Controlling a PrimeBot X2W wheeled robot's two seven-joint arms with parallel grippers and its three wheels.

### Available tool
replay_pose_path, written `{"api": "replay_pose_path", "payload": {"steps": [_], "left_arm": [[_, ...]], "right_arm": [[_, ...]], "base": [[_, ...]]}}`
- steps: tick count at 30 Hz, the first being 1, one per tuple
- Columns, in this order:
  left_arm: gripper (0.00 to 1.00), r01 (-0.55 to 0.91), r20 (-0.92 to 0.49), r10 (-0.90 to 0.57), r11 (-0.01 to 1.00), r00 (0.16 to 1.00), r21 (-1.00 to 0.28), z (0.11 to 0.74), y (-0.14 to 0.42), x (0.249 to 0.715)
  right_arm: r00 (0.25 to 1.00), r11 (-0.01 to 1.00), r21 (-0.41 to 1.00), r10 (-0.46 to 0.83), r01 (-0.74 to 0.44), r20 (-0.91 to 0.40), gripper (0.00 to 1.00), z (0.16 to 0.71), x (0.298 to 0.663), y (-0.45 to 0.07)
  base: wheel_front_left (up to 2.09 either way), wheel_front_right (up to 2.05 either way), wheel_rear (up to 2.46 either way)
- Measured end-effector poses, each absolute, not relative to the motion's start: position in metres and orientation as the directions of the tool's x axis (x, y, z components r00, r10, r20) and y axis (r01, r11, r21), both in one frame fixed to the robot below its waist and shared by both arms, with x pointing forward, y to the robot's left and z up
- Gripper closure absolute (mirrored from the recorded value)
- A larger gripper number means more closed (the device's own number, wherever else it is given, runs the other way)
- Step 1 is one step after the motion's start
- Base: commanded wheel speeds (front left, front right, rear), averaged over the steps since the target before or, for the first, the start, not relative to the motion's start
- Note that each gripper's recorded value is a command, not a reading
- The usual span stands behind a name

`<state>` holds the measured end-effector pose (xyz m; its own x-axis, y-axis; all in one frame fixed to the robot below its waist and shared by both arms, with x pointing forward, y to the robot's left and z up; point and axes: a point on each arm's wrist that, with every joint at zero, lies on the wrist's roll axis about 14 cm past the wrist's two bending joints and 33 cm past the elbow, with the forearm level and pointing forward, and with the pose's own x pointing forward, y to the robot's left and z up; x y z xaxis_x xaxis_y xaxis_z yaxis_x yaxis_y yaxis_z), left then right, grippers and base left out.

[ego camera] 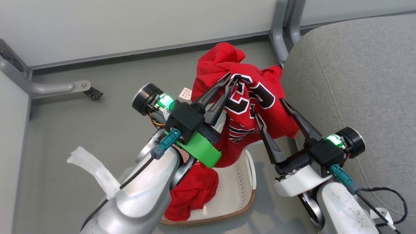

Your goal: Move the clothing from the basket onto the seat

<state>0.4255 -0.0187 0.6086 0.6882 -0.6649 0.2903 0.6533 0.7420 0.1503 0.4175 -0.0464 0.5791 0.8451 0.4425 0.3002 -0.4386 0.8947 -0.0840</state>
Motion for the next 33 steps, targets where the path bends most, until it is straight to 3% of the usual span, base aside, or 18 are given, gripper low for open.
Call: {"api": "replay_pose_path", "payload": {"steps": [13, 14, 15, 33], "left_arm": [[1.0, 0.673, 0.284, -0.687, 0.722, 0.669, 0.16, 0.606, -0.026, 0.412], [1.0, 0.674, 0.284, -0.688, 0.721, 0.669, 0.16, 0.605, -0.026, 0.412], [1.0, 0.675, 0.283, -0.689, 0.72, 0.668, 0.159, 0.605, -0.026, 0.412], [1.0, 0.673, 0.271, -0.686, 0.724, 0.675, 0.156, 0.601, -0.024, 0.413]], "right_arm": [[0.808, 0.842, -0.15, 0.54, -0.519, 0.234, 0.0, 0.563, 0.432, -0.019], [0.806, 0.838, -0.14, 0.546, -0.527, 0.23, 0.61, 0.562, 0.432, -0.016], [0.803, 0.835, -0.137, 0.55, -0.533, 0.227, 1.0, 0.56, 0.432, -0.015], [0.802, 0.836, -0.098, 0.547, -0.541, 0.24, 1.0, 0.563, 0.433, -0.013]], "base": [[0.0, 0.0, 0.0], [0.0, 0.0, 0.0], [0.0, 0.0, 0.0], [0.0, 0.0, 0.0]]}}
